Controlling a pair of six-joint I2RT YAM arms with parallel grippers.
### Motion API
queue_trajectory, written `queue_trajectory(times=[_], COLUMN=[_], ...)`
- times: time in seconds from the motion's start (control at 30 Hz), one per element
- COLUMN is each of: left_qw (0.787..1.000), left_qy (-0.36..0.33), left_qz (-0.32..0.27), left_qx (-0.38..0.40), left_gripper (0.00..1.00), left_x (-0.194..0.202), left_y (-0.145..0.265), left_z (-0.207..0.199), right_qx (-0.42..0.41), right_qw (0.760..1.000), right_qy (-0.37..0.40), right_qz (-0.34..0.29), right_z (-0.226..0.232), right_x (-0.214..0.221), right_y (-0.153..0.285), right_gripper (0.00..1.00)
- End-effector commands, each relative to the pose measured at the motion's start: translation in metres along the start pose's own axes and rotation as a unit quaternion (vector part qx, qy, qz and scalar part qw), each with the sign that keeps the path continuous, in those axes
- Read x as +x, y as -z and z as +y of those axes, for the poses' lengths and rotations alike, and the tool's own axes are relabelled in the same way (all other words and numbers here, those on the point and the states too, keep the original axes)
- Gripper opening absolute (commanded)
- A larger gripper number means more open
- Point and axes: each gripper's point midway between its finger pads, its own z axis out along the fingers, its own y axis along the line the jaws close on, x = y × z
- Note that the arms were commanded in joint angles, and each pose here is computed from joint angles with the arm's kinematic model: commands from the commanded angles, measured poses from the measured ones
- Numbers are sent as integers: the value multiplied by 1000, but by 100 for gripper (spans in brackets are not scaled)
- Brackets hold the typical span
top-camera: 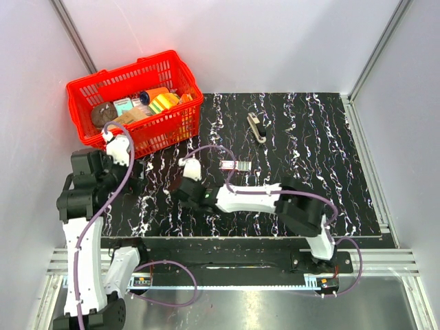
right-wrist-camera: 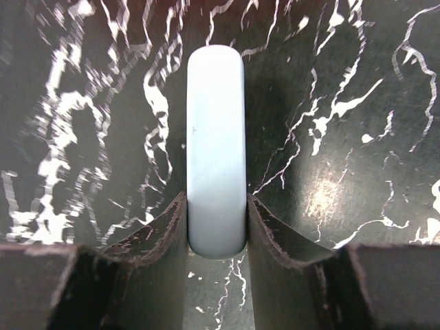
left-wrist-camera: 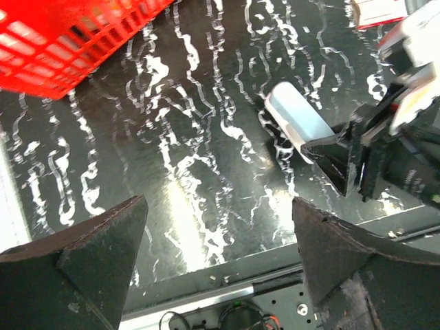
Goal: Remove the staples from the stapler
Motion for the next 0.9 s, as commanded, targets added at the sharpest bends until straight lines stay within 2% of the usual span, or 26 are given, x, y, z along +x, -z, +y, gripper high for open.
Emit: queue_trajectory(times=[0.0,0.23,0.37,0.67,0.87], left_qw=[995,982,977,968,966], left_qy=[-9,-32,-33,-46,-52], left_qz=[-37,-24,-12,-8,-8], left_qx=[91,186,209,248,252], left_gripper=[91,89,88,83,75], left_x=[-18,-3,9,16,12], left_y=[-17,-36,-48,-66,-76], left_z=[-24,-48,-52,-58,-56], right_qx=[-117,-179,-212,-275,-304], right_qw=[966,935,913,878,869], right_qy=[-182,-242,-283,-341,-352], right_qz=[-140,-189,-202,-192,-170], right_z=[29,31,34,51,64], right_x=[-111,-139,-146,-150,-146], right_y=[53,76,82,87,88], right_gripper=[0,0,0,0,0])
